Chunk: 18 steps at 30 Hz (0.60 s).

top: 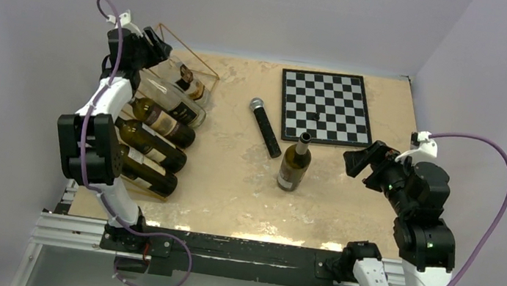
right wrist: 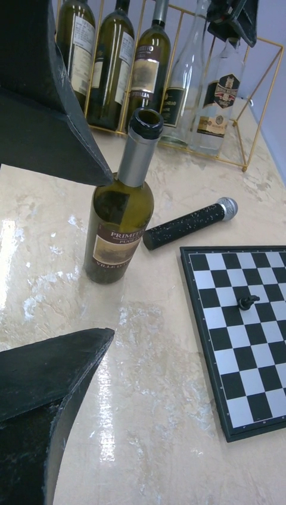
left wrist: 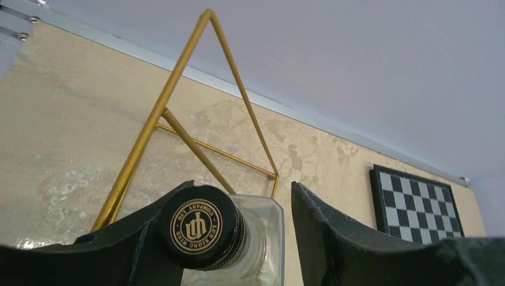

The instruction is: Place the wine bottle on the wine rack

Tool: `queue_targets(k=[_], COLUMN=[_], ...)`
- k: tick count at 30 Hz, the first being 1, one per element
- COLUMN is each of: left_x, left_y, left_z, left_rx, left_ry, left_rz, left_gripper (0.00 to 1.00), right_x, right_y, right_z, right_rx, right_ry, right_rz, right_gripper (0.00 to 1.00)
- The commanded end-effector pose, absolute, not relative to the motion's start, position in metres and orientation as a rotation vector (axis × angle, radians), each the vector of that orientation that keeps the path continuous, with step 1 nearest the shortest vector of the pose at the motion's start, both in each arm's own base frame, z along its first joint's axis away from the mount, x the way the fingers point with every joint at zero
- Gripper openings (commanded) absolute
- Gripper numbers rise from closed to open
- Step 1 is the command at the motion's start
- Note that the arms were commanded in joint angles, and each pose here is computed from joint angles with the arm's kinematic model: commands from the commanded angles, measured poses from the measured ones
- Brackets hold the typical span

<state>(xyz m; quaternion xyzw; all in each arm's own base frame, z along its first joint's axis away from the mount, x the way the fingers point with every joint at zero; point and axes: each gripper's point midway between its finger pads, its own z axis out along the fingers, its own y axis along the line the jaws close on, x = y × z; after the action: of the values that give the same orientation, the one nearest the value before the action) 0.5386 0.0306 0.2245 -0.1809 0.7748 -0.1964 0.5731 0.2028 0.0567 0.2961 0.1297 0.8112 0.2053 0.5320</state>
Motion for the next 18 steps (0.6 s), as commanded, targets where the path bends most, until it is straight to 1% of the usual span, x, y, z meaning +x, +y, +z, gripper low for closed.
queue_targets(k=[1, 5, 9, 13, 18], left_x=[0.53, 0.526, 0.52, 0.517, 0.515], left_y=[0.045, 0.046, 0.059, 0.067, 0.072], left_z=[0.269, 0.269, 0.253, 0.242, 0.248], left_rx=[-0.532, -0.598, -0.753, -0.857, -0.901], left_ry=[1.682, 1.701, 1.787, 1.87, 1.88], left_rz=[-0.389, -0.37, -0.287, -0.231, -0.198], left_gripper=[0.64, 0.68, 0.72, 0.73, 0.73], right_x=[0.207, 0.204, 0.201, 0.198, 0.197], right_y=[0.059, 0.058, 0.057, 0.057, 0.057], right_z=[0.306, 0.306, 0.305, 0.305, 0.306], right_rx=[0.304, 0.301, 0.299, 0.296, 0.294], right_ry=[1.896, 1.891, 1.888, 1.883, 1.881], right_rz=[0.514, 0.509, 0.504, 0.504, 0.506], right_gripper=[0.94, 0.94, 0.94, 0.94, 0.94])
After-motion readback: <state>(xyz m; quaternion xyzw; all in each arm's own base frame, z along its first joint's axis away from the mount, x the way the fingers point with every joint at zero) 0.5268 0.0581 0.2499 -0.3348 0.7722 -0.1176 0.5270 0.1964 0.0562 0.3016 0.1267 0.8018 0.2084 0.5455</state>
